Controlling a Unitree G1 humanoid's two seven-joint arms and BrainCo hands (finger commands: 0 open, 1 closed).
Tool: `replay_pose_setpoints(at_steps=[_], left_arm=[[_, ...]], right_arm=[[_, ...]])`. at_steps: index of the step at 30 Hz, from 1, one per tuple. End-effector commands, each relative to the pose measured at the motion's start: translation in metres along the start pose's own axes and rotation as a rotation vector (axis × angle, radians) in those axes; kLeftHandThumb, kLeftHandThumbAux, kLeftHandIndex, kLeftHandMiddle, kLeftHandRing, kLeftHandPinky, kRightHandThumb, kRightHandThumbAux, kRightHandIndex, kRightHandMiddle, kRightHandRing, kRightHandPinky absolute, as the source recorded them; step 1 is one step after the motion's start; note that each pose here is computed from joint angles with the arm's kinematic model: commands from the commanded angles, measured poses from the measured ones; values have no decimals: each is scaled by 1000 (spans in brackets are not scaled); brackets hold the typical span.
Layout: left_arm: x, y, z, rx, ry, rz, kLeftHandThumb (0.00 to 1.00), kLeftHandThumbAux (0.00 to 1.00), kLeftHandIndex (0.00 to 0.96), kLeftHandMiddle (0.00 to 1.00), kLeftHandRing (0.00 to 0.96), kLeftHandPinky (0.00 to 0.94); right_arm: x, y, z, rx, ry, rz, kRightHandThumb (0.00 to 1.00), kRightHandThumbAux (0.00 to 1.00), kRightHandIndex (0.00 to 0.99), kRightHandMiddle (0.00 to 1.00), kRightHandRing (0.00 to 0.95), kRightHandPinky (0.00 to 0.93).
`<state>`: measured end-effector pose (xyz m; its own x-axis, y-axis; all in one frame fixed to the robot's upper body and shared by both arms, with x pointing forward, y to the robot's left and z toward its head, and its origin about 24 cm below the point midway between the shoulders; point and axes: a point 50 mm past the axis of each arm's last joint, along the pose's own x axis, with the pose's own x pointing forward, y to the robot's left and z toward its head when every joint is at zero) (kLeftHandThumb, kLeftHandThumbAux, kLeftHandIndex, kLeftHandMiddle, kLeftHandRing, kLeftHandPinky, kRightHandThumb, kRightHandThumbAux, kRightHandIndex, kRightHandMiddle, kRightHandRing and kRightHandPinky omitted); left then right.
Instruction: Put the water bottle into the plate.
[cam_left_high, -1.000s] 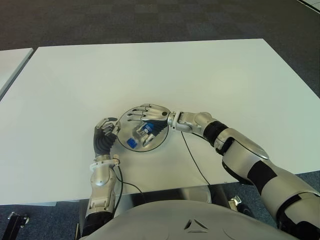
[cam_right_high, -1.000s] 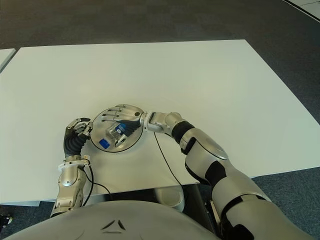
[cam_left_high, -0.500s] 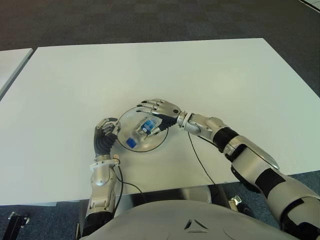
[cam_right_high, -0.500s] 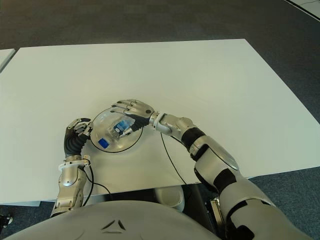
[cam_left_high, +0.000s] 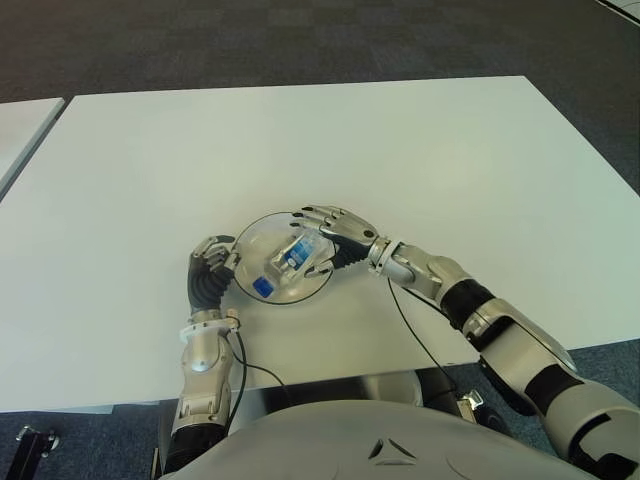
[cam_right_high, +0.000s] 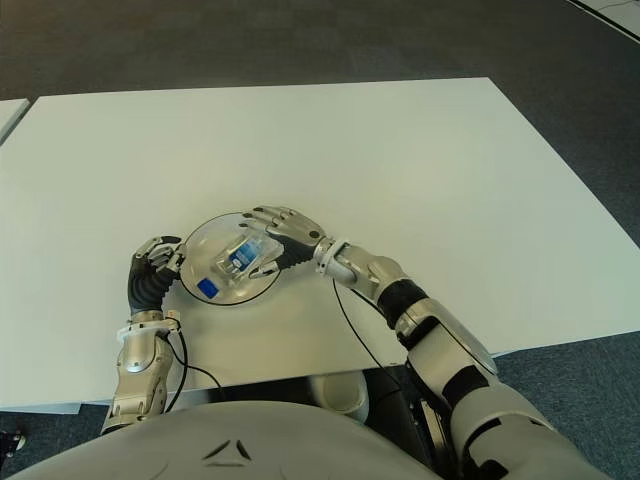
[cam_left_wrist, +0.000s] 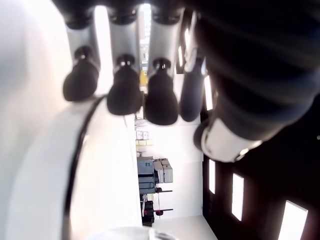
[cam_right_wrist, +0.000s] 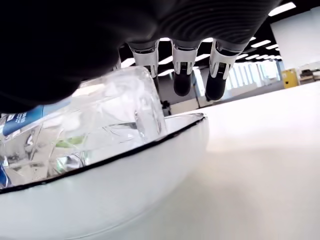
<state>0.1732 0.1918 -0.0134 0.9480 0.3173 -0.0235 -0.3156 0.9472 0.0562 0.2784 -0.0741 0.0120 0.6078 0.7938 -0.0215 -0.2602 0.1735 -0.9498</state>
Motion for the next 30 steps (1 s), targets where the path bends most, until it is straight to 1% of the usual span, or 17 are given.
replay_pose_setpoints(at_steps=[1, 7, 12, 16, 19, 20, 25, 29, 30], left_arm=[[-2, 0, -3, 5, 16, -4, 702, 717, 434, 768, 772, 759], [-1, 0, -3, 5, 18, -1, 702, 717, 435, 770, 774, 766], [0, 1, -3, 3, 21, 2, 702, 716, 435, 768, 771, 760], [1, 2, -4, -2, 43, 6, 703, 716, 435, 762, 765, 754], [1, 2, -4, -5, 35, 5, 703, 716, 435, 760, 764, 760], [2, 2, -4, -7, 28, 4, 703, 716, 435, 759, 764, 761], [2, 1, -3, -8, 13, 4, 702, 716, 434, 759, 765, 755], [2, 1, -3, -8, 10, 6, 702, 716, 434, 757, 763, 750], [2, 1, -3, -7, 13, 5, 702, 716, 434, 757, 763, 749]], right_arm=[[-16, 7, -6, 31, 72, 21, 231, 210, 0, 0, 0, 0], [-31, 11, -11, 96, 133, 6, 193, 236, 0, 0, 0, 0], [-43, 14, -13, 148, 174, -19, 186, 250, 0, 0, 0, 0], [-51, 17, -15, 170, 204, -27, 186, 254, 0, 0, 0, 0], [-56, 18, -16, 177, 227, -32, 178, 249, 0, 0, 0, 0], [-60, 19, -18, 183, 245, -35, 174, 248, 0, 0, 0, 0], [-78, 23, -24, 225, 318, -58, 124, 252, 0, 0, 0, 0], [-81, 23, -24, 257, 346, -80, 89, 253, 0, 0, 0, 0], [-84, 23, -25, 306, 364, -101, 87, 253, 0, 0, 0, 0]])
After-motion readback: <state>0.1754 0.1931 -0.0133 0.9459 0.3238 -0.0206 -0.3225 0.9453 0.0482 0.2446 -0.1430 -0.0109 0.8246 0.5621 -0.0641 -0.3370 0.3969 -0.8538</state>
